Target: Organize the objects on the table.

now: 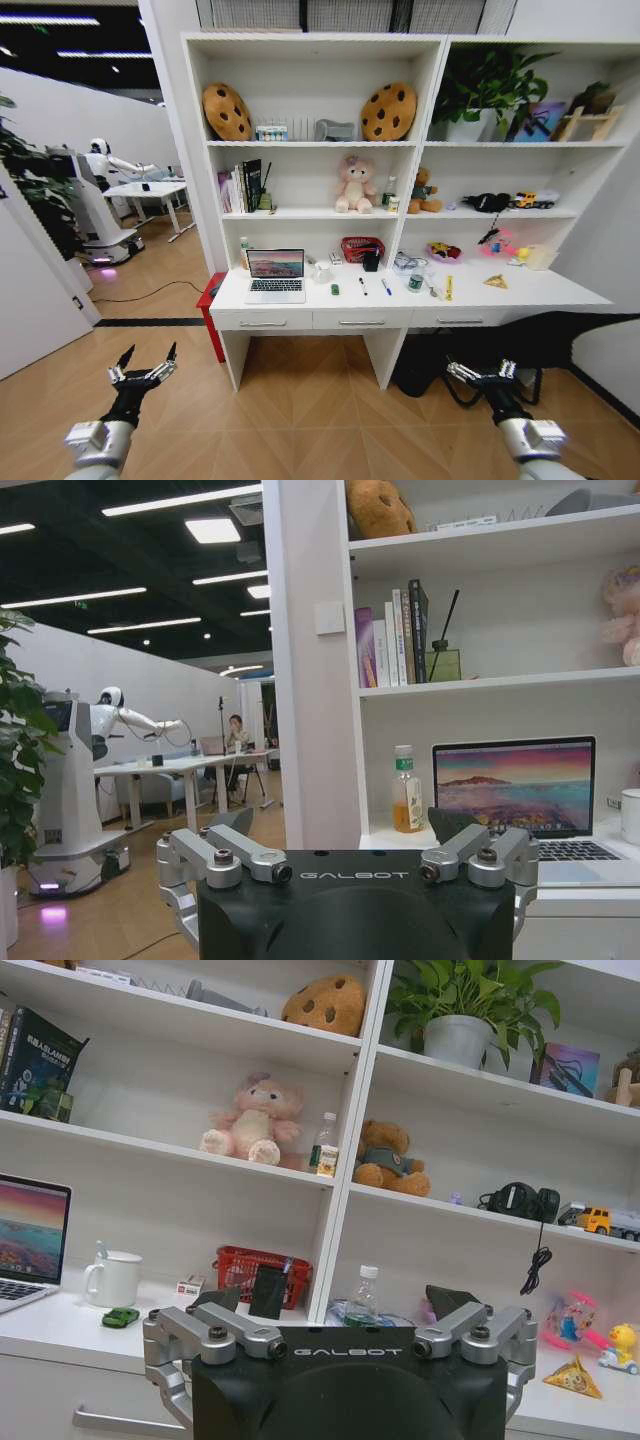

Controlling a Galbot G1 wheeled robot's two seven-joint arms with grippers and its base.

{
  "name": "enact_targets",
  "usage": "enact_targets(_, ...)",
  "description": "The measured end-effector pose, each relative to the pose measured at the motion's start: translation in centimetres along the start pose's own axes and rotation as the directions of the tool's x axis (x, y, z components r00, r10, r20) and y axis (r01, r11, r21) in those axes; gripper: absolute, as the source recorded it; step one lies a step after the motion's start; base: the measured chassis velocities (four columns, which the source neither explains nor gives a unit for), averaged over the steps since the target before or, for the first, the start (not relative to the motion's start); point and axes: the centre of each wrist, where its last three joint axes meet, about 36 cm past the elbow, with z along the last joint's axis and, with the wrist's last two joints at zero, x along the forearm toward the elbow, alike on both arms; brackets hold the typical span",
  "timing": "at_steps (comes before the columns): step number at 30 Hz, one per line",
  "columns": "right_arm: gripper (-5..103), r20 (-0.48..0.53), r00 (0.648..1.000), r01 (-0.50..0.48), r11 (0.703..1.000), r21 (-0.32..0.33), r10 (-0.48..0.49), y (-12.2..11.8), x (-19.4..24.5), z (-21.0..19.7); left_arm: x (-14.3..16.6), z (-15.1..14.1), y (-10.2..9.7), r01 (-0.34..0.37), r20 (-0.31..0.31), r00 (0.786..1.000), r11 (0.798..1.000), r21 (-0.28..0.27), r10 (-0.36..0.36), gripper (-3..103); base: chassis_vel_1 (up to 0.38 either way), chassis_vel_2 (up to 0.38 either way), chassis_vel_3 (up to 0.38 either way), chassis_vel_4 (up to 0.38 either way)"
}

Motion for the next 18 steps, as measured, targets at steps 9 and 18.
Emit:
enact_targets(9,100,-0.002,1.0,0.02,1.0,0.006,-0.02,0.35,0.07,0.02,0.03,0.27,0.18,0.01,0.003,1.0,1.0,0.011,-0.01,98,0.0,0.0,0.0,0.0)
enact_targets(18,100,-0.011,1.0,0.014,1.0,0.009,-0.014,0.34,0.41,0.34,0.03,0.19,0.14,0.014,0.014,1.0,1.0,0.008,-0.014,98,-0.043,0.038,0.04,-0.039)
